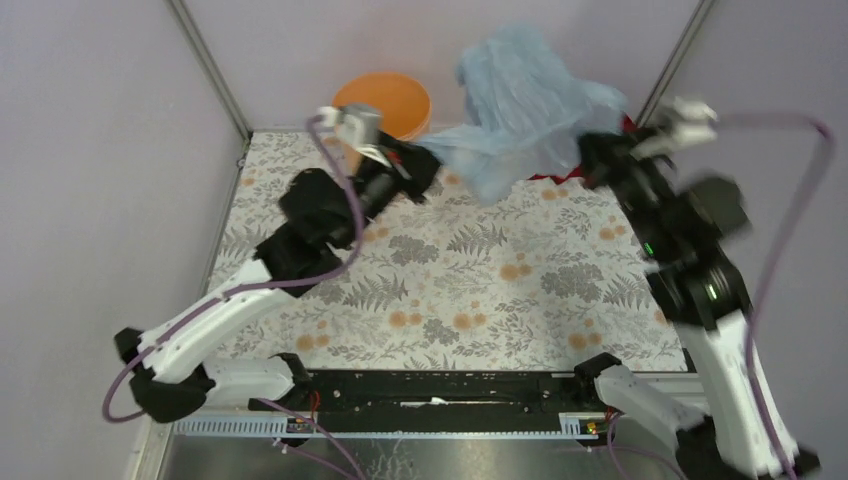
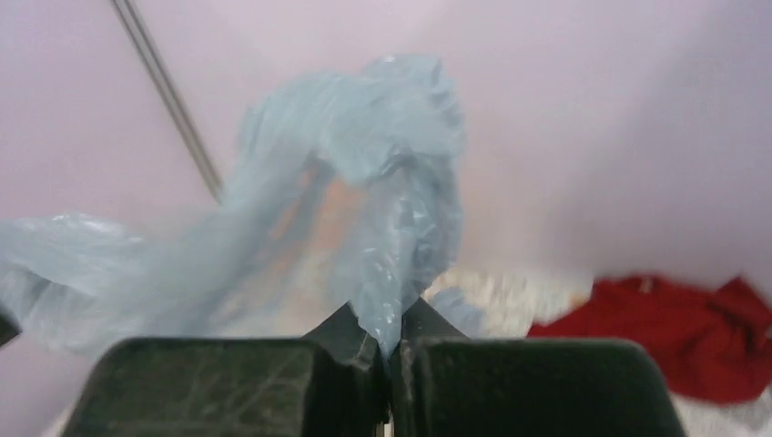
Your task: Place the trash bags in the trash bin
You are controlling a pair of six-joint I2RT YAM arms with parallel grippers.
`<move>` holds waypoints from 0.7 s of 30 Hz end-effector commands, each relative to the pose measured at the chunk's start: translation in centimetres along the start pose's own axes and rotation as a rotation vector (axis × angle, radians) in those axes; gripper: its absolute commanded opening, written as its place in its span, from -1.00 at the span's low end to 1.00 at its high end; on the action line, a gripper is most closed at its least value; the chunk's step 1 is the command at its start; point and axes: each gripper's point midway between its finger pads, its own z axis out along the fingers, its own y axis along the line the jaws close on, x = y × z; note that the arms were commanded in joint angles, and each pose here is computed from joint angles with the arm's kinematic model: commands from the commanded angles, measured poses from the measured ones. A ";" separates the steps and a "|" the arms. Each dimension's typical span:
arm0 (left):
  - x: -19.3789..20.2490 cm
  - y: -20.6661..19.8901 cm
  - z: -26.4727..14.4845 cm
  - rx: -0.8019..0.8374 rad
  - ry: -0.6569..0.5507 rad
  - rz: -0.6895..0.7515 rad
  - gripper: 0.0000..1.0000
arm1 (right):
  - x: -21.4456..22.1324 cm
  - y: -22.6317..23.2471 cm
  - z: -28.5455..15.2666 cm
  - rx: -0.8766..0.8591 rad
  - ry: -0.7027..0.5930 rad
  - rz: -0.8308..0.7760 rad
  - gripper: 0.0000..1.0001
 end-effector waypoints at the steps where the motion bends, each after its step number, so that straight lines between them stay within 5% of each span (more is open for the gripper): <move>1: 15.4 18.4 -3.8 -0.620 0.306 -0.113 -1.00 | 12.5 -4.3 0.6 0.141 0.105 -0.033 -1.00; 3: 25.9 21.2 -7.8 -0.714 0.612 -0.265 -1.00 | 25.5 -4.7 0.1 0.174 0.545 0.054 -1.00; 4: 28.5 21.0 -9.2 -0.710 0.664 -0.286 -1.00 | 30.0 -4.2 -1.0 0.155 0.684 0.095 -1.00; 5: 30.0 20.5 -10.3 -0.697 0.658 -0.314 -1.00 | 33.8 -4.3 -2.4 0.169 0.773 0.135 -1.00; 7: 30.0 19.2 -10.1 -0.587 0.599 -0.382 -1.00 | 34.4 -3.7 -2.5 0.147 0.741 0.182 -1.00; 12: 17.0 17.6 0.4 -0.416 0.450 -0.309 -1.00 | 19.8 -2.5 4.0 0.115 0.480 0.065 -1.00; 15: 3.0 11.5 5.9 -0.171 0.254 -0.245 -1.00 | 8.3 -1.7 5.8 0.125 0.340 -0.010 -1.00; 18: -8.9 2.2 4.6 0.075 -0.017 -0.065 -1.00 | -1.7 0.5 3.2 0.037 0.122 -0.023 -1.00; 21: -11.5 -3.0 -0.3 0.167 -0.215 0.111 -1.00 | -6.5 2.4 -1.7 -0.091 -0.125 -0.030 -1.00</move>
